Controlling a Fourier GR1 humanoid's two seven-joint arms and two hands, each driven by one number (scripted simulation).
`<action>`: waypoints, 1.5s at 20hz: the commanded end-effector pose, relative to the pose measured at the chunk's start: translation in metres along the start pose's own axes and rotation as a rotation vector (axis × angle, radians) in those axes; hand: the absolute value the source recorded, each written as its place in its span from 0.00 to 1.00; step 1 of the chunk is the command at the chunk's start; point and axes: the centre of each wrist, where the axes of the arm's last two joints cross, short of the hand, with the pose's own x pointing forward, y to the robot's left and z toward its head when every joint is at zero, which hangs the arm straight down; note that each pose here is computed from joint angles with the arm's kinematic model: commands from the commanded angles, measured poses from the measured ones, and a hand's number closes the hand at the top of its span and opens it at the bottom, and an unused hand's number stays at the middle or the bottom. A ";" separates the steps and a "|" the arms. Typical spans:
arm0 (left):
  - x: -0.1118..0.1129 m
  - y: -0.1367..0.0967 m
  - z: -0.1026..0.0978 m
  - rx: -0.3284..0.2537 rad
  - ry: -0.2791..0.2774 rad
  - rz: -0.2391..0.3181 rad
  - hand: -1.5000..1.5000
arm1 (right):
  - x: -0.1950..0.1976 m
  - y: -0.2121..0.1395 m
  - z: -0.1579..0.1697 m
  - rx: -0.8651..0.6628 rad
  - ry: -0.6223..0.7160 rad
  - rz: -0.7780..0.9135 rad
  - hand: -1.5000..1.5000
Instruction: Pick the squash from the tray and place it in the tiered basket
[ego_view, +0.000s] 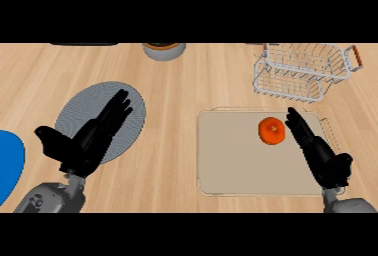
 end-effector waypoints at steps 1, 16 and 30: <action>-0.018 0.003 -0.007 0.016 -0.012 -0.018 0.50 | 0.014 0.025 -0.027 0.040 -0.022 0.020 0.00; -0.071 0.003 -0.003 0.051 -0.031 -0.111 0.50 | 0.071 0.067 -0.128 0.097 -0.279 0.250 0.00; -0.083 0.021 0.010 0.088 -0.024 -0.122 0.50 | 0.167 0.049 -0.122 0.330 0.153 1.352 0.00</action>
